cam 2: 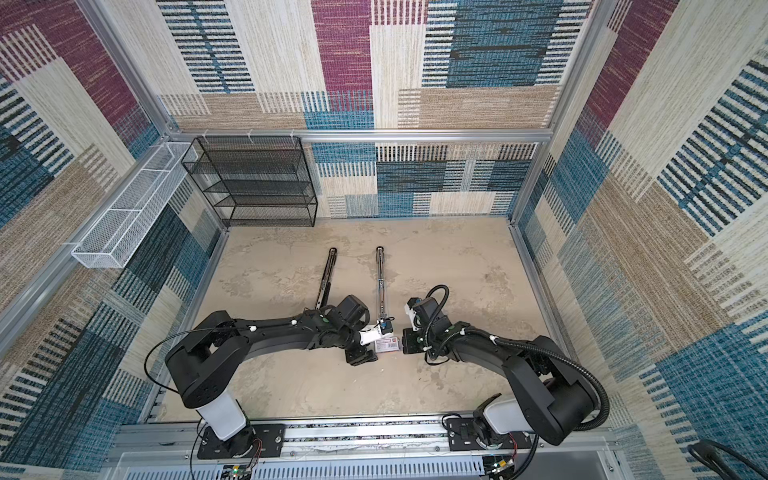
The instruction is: Load the staples into the stapler
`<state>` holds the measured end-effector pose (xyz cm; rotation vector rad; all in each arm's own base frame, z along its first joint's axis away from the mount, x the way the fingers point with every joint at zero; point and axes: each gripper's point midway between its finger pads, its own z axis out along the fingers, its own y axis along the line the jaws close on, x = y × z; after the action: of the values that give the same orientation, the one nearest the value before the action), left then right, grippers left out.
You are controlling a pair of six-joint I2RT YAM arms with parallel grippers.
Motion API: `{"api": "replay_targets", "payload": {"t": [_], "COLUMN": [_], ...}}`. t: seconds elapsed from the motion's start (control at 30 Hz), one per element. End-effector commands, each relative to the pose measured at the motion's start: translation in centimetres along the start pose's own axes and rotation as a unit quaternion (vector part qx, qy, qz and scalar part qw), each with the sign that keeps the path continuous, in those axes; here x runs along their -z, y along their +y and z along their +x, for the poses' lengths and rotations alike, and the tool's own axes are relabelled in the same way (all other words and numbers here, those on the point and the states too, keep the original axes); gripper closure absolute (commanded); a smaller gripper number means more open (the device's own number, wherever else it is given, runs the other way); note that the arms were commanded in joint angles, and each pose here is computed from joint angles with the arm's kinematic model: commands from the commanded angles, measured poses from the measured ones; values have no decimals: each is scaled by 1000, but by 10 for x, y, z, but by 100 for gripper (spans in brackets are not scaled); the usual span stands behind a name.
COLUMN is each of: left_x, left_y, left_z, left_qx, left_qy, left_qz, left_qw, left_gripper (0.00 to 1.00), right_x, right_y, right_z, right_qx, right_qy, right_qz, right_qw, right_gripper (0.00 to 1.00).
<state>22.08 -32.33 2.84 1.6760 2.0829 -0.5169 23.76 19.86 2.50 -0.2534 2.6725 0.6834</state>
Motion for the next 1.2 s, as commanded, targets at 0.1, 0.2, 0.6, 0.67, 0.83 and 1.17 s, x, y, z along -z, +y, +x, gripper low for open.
{"api": "replay_targets", "payload": {"t": [0.1,0.2,0.6,0.67,0.83,1.17], "left_x": [3,-2,-7,-5,7,4], "left_y": [0,6,16,18,20,8], "left_z": [-14,-13,-18,-17,-16,-22], "left_qx": [3,-7,-36,-40,-53,-60], "left_qy": [-22,-16,-11,-8,-7,-17], "left_qz": [5,-7,-22,-29,-39,5], "left_qw": [1000,1000,999,999,998,998], "left_gripper": [32,31,30,30,30,28], "right_x": [-2,-3,-4,-4,-2,-8], "right_y": [8,9,9,8,4,6], "right_z": [-5,-4,-1,-1,-2,-12], "right_qx": [5,4,3,3,10,22], "right_qy": [-5,-2,1,1,-6,-10], "right_qz": [-20,-25,-28,-25,-13,-14], "right_qw": [1000,1000,1000,1000,1000,1000], "right_gripper": [100,100,100,100,100,100]}}
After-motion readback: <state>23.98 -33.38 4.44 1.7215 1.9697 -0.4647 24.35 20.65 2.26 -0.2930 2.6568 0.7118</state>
